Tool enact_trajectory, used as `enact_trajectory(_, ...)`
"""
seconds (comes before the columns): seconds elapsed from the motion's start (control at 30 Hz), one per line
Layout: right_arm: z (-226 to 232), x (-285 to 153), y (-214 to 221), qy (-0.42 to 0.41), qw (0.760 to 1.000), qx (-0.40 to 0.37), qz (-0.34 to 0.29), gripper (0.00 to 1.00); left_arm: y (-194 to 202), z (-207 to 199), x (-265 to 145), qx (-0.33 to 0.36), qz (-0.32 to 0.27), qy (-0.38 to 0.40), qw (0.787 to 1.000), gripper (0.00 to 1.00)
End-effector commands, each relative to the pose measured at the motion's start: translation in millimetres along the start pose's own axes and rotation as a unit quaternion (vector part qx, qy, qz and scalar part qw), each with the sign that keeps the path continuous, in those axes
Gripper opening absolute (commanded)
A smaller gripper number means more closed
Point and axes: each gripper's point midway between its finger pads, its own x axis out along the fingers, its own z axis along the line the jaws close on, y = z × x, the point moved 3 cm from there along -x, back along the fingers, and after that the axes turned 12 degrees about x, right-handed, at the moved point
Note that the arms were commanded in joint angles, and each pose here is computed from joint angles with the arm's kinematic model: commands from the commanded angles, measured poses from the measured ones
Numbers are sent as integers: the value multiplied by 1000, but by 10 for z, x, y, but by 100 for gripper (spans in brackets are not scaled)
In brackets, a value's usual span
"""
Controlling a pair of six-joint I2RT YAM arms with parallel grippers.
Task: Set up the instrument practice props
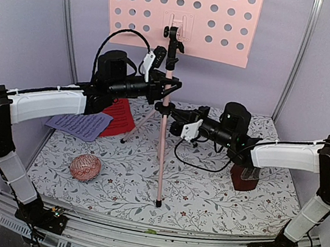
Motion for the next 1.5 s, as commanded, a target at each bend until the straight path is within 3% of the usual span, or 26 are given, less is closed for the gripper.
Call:
enact_trajectory(0.0, -137, 7, -108, -8, 993, 115, -1, 0, 150, -201, 42, -20, 30, 49, 998, 0)
enact_trajectory(0.13, -196, -39, -134, -13, 977, 212, -8, 0, 164, -205, 44, -20, 31, 50, 998, 0)
enact_trajectory(0.23, -269, -72, -111, -18, 952, 305, -10, 0, 168, -208, 44, -20, 31, 50, 998, 0)
enact_trajectory(0.3, -317, -87, -90, -24, 931, 365, -12, 0, 173, -208, 47, -21, 32, 51, 998, 0)
enact_trajectory(0.4, -346, -132, -50, -51, 877, 477, -19, 0, 167, -205, 50, -20, 31, 50, 998, 0)
enact_trajectory(0.53, -386, -176, 33, -96, 776, 623, -28, 0, 178, -206, 52, -21, 32, 52, 998, 0)
enact_trajectory(0.6, -366, -180, 60, -127, 705, 697, -25, 0, 186, -212, 52, -22, 33, 52, 998, 0)
enact_trajectory(0.67, -322, -153, 83, -146, 643, 752, -16, 0, 190, -209, 52, -22, 34, 51, 998, 0)
enact_trajectory(0.77, -278, -130, 120, -149, 568, 810, -10, 0, 209, -208, 53, -23, 36, 50, 998, 0)
enact_trajectory(0.83, -228, -106, 182, -142, 483, 864, 6, 0, 214, -207, 58, -23, 36, 50, 998, 0)
enact_trajectory(0.87, -209, -98, 202, -140, 454, 880, 10, 0, 225, -207, 60, -23, 37, 50, 998, 0)
enact_trajectory(0.9, -183, -88, 226, -138, 406, 903, 19, 0, 226, -204, 64, -23, 37, 50, 998, 0)
enact_trajectory(1.0, -175, -74, 238, -134, 324, 936, 21, 0, 227, -199, 68, -23, 37, 48, 998, 0)
enact_trajectory(1.07, -220, -78, 236, -128, 295, 947, 9, 0, 228, -195, 68, -22, 37, 48, 998, 0)
enact_trajectory(1.17, -301, -79, 240, -115, 268, 956, -5, 0, 230, -187, 66, -23, 38, 46, 998, 0)
enact_trajectory(1.2, -343, -74, 234, -110, 270, 956, -10, 0, 231, -183, 65, -22, 38, 46, 998, 0)
enact_trajectory(1.27, -415, -83, 218, -101, 297, 949, -22, 8, 226, -187, 66, -22, 37, 46, 998, 0)
enact_trajectory(1.33, -506, -111, 197, -85, 339, 936, -36, 20, 223, -188, 63, -21, 37, 46, 998, 0)
enact_trajectory(1.47, -703, -267, 192, -16, 474, 878, -59, 45, 211, -189, 57, -20, 36, 46, 998, 0)
